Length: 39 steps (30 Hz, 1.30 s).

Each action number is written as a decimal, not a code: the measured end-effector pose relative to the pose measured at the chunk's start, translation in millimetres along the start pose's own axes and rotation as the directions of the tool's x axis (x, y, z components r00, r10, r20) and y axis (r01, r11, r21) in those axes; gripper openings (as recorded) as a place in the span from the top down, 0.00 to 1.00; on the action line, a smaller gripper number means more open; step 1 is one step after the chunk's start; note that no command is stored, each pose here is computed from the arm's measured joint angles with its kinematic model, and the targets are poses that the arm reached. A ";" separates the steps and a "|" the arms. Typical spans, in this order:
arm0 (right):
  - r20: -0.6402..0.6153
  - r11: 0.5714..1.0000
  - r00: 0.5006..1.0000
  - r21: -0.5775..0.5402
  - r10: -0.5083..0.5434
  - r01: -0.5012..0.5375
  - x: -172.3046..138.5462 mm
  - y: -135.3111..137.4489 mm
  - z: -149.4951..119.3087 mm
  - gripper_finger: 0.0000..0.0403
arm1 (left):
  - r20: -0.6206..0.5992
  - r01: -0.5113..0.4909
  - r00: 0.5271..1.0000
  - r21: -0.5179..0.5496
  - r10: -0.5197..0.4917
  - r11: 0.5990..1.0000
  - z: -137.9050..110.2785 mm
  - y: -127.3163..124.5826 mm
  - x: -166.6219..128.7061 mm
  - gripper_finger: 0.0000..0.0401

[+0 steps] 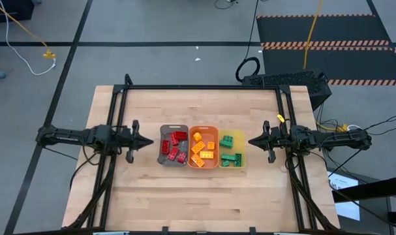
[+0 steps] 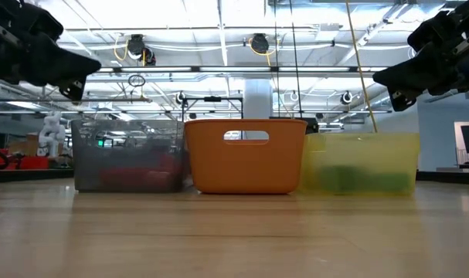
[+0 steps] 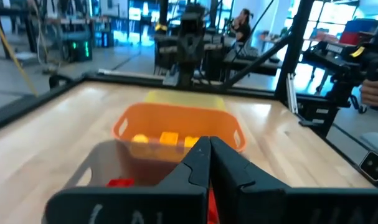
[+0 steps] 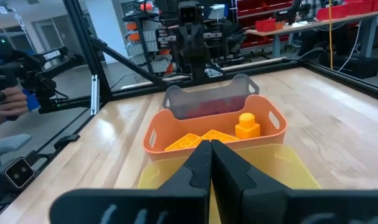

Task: Sort & place blocks by color
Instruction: Return to Home Position

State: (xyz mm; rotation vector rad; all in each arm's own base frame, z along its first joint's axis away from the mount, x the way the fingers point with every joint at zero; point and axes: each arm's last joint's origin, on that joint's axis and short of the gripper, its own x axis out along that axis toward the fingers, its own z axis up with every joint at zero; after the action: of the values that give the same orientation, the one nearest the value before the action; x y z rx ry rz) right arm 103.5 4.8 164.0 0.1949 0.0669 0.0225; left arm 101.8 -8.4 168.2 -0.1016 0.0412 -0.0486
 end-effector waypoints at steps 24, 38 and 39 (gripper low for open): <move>0.000 1.000 1.000 0.000 0.000 0.000 0.0 0.0 0.0 1.00 | 0.031 0.006 0.999 0.046 -0.008 0.999 2.5 -0.7 -2.3 0.94; 0.000 1.000 1.000 -0.027 0.000 0.000 0.0 0.0 0.0 1.00 | 0.032 0.004 0.999 0.060 -0.006 0.998 2.6 -0.7 -2.3 0.94; 0.000 1.000 1.000 -0.027 0.000 0.000 0.0 0.0 0.0 1.00 | 0.032 0.004 0.999 0.060 -0.006 0.998 2.6 -0.7 -2.3 0.94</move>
State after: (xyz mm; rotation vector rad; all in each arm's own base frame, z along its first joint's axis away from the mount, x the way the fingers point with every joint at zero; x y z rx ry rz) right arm 103.5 4.7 164.0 0.1682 0.0665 0.0230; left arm 99.6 -8.7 170.9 -0.0420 0.0074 -0.0529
